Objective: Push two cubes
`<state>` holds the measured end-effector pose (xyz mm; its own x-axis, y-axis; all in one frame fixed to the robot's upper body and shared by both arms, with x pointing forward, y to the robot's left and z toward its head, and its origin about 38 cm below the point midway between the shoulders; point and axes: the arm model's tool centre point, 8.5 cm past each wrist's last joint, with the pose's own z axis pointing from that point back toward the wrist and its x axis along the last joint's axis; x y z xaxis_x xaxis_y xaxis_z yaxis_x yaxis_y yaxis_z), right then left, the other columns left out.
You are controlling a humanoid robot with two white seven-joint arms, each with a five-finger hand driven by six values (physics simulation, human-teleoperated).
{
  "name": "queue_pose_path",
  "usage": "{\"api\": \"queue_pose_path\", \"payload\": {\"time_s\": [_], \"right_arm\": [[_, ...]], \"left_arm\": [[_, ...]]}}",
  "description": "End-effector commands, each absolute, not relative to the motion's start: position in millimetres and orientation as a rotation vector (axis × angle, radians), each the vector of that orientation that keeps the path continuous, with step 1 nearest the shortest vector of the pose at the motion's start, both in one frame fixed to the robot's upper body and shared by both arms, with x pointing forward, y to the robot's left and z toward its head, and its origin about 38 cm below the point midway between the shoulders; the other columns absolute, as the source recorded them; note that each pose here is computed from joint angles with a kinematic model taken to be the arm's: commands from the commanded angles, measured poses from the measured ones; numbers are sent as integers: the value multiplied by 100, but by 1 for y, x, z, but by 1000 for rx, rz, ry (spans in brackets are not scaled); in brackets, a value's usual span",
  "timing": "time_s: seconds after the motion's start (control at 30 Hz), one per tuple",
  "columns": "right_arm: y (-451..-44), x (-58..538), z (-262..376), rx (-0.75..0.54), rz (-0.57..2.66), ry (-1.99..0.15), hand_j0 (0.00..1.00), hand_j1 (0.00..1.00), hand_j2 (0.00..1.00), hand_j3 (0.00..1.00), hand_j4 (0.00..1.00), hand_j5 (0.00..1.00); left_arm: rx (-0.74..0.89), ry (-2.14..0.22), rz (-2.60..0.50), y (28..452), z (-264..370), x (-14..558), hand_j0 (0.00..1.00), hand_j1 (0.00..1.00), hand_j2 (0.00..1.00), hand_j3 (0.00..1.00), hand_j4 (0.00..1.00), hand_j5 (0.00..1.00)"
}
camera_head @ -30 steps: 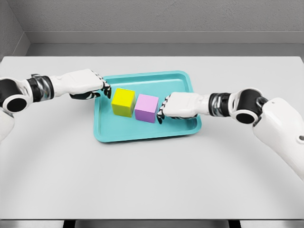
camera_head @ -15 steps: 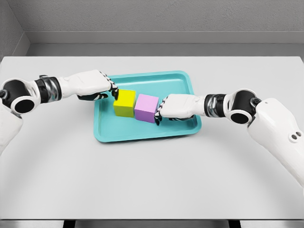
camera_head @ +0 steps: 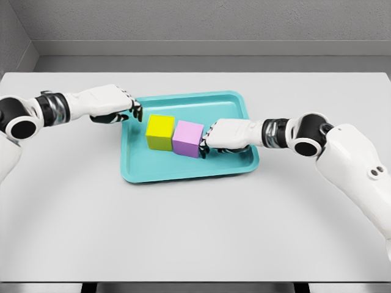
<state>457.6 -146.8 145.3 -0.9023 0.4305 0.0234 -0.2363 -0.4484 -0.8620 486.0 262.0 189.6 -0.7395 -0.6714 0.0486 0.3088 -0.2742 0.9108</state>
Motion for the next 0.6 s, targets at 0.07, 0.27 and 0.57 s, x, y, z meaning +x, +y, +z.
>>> {"api": "queue_pose_path", "payload": {"time_s": [0.07, 0.27, 0.57], "right_arm": [[-144, 459, 147, -278, 2369, -1366, 57, 57, 57, 57, 57, 57], [-139, 460, 152, -285, 2373, -1383, 57, 57, 57, 57, 57, 57], [-140, 462, 154, -294, 2374, -1379, 57, 57, 57, 57, 57, 57]], "left_arm": [[443, -1322, -2023, 269, 179, 489, 52, 52, 52, 52, 52, 52], [458, -1322, -2019, 274, 183, 489, 52, 52, 52, 52, 52, 52], [494, -1312, -2013, 287, 193, 491, 52, 52, 52, 52, 52, 52]]}}
